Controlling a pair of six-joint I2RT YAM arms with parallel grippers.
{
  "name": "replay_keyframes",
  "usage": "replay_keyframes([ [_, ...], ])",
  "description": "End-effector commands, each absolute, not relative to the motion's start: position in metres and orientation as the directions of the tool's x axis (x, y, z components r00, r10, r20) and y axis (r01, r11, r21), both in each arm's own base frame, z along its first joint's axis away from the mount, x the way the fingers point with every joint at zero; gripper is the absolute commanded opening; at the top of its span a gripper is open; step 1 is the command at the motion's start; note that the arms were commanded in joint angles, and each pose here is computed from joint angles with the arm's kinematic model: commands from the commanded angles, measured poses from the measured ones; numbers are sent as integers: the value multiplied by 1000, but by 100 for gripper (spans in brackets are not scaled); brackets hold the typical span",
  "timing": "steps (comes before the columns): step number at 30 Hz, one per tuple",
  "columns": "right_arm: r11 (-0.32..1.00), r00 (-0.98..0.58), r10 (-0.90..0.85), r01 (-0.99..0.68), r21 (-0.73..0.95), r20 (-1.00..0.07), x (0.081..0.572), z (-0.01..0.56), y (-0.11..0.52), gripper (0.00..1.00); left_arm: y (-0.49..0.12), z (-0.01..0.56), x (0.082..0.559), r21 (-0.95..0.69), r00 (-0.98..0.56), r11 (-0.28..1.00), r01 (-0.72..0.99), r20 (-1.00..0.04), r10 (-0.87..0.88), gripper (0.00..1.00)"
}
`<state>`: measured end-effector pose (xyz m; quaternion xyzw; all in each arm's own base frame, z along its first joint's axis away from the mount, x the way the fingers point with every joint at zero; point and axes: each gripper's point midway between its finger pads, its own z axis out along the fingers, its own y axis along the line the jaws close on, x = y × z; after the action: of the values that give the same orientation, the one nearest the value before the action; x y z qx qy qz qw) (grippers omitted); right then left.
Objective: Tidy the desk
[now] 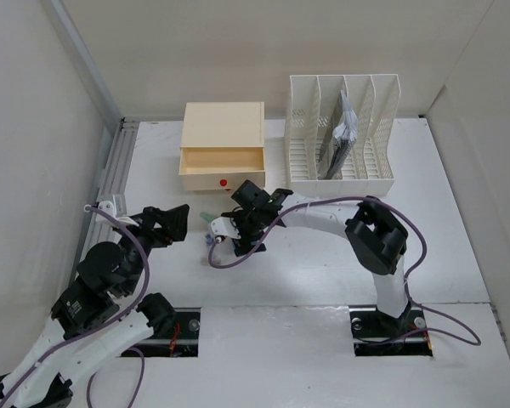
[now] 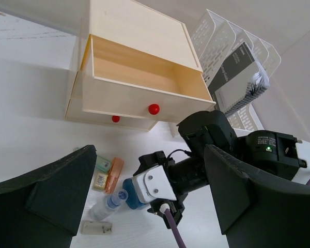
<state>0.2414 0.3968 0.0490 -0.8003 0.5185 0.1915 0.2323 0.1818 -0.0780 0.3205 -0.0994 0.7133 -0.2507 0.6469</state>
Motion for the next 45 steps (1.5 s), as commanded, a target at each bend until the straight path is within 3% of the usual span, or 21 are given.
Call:
replay_keyframes([
  [1, -311, 358, -761, -933, -181, -540, 242, 45, 400, 85, -79, 327, 181, -498, -125, 843, 205, -867, -482, 83],
  [7, -252, 311, -790, -950, -182, -528, 250, 34, 401, 81, -78, 329, 180, -497, -126, 843, 204, -868, -481, 83],
  [11, -243, 300, -789, -954, -176, -536, 246, 32, 404, 72, -74, 333, 176, -506, -115, 837, 211, -863, -492, 83],
  [18, -241, 278, -810, -960, -140, -516, 242, 24, 398, 37, -72, 332, 174, -506, -115, 837, 211, -863, -492, 83],
  [22, -246, 285, -792, -958, -145, -539, 241, 54, 403, 11, -71, 336, 173, -510, -110, 833, 214, -860, -498, 83],
  [26, -258, 308, -735, -951, -171, -604, 231, 114, 404, 1, -70, 338, 172, -522, -106, 825, 216, -853, -512, 83],
  [32, -253, 346, -620, -938, -238, -705, 219, 206, 410, 0, -67, 346, 170, -531, -95, 817, 223, -846, -524, 83],
  [40, -198, 419, -523, -906, -373, -742, 225, 299, 413, 0, -72, 347, 173, -526, -101, 822, 219, -850, -517, 83],
  [45, -3, 420, -526, -871, -492, -740, 262, 340, 417, 0, -73, 350, 173, -527, -105, 819, 228, -849, -517, 83],
])
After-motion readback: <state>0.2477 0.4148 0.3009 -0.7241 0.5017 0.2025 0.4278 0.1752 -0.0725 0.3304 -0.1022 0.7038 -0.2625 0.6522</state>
